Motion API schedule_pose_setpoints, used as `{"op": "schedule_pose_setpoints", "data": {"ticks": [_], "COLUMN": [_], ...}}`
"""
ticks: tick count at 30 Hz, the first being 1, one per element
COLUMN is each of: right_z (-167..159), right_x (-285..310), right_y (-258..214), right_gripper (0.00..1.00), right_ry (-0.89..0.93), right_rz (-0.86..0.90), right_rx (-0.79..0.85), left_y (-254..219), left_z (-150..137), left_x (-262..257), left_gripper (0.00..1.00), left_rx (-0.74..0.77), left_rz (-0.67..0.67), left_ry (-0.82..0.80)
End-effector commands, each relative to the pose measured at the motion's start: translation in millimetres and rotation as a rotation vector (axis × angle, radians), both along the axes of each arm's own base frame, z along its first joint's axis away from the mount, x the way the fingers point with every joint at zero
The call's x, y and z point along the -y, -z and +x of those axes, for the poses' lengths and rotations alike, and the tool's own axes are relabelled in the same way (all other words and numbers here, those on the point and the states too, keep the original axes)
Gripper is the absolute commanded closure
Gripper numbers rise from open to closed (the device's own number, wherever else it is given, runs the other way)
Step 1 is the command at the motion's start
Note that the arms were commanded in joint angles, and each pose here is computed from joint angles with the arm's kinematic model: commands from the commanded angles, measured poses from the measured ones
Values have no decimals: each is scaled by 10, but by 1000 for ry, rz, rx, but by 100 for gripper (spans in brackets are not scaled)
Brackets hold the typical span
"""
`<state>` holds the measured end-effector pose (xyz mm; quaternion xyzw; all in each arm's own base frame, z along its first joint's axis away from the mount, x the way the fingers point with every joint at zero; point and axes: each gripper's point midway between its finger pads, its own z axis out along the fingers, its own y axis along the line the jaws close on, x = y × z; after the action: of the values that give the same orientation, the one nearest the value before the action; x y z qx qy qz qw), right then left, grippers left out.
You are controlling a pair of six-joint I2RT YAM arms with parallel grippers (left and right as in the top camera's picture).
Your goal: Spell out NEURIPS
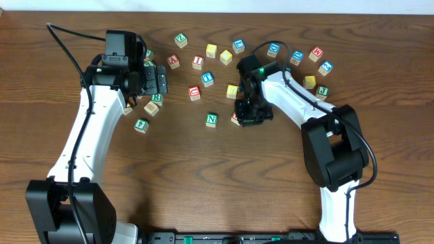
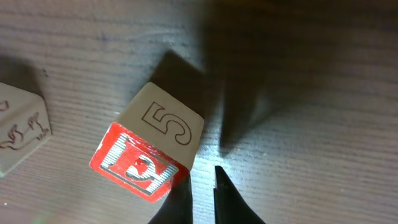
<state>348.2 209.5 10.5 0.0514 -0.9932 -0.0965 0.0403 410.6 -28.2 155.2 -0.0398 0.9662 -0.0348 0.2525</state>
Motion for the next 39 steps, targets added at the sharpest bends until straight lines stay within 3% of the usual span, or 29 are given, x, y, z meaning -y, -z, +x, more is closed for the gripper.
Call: {"op": "schedule_pose_setpoints", "data": {"ticks": [1,16,22,31,39], "right_z": [25,305,386,708,750], "right_x": [-96,-57,-28,-83,-279], "right_y": [36,22,-38,-356,-326], "right_gripper": [89,85,89,89,89], "right_ry": [-12,-114,-142,-108,-115], "right_rz": [-6,25,31,60,73], "right_rx": [33,149,175,272,313], "left_y": [-50,-50,-50,-50,-50], "left_z": [52,52,52,52,52], "left_x": [-19,-19,-18,-18,-19], "left_gripper": [2,2,2,2,2], "left_rx": [12,12,12,12,12], "left_rz": [5,5,4,4,5], "left_ry": [-11,-11,-11,-11,-11]}}
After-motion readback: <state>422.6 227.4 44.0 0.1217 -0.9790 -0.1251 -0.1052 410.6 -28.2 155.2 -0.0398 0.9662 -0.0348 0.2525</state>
